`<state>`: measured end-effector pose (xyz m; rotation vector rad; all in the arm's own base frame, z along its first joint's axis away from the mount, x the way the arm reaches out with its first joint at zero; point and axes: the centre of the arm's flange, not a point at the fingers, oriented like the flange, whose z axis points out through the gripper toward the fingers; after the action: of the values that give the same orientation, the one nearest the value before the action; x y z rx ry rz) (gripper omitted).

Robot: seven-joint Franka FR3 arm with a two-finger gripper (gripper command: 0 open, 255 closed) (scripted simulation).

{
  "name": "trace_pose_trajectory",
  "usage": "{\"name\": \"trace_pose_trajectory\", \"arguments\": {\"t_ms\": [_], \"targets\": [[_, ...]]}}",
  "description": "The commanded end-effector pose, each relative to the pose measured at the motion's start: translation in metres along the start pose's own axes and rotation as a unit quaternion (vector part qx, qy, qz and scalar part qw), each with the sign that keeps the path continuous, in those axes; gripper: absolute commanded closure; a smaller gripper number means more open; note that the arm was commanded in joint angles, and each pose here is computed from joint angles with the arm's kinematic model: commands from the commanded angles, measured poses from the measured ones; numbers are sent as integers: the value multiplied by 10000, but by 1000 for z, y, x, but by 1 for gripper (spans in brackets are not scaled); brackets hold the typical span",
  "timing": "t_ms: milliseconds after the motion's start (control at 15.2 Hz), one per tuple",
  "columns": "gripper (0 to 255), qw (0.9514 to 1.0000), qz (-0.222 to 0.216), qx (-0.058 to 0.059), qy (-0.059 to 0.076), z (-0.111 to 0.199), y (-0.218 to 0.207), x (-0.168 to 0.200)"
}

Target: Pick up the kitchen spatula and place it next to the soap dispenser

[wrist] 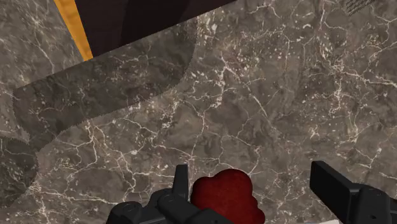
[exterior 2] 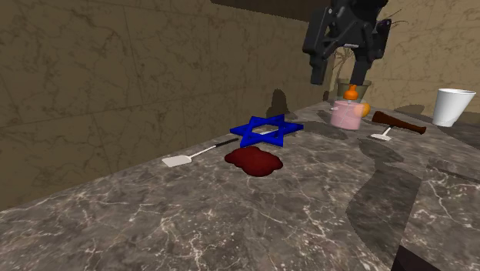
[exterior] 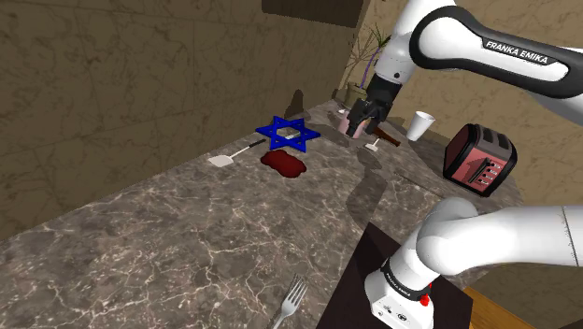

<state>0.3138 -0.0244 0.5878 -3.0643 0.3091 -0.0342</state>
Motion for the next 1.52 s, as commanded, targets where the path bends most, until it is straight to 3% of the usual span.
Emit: {"name": "trace_pose_trajectory", "arguments": {"t_ms": [0, 330, 726, 1056, 1452], "targets": [[0, 10000, 0, 0, 0, 0, 0, 0], [0, 9961, 882, -76, 60, 33, -50, 31], [0, 9810, 1930, -166, 131, 72, -101, 78], [0, 9599, 2787, -239, 189, 105, -134, 126], [0, 9246, 3786, -325, 257, 145, -162, 191]]}}
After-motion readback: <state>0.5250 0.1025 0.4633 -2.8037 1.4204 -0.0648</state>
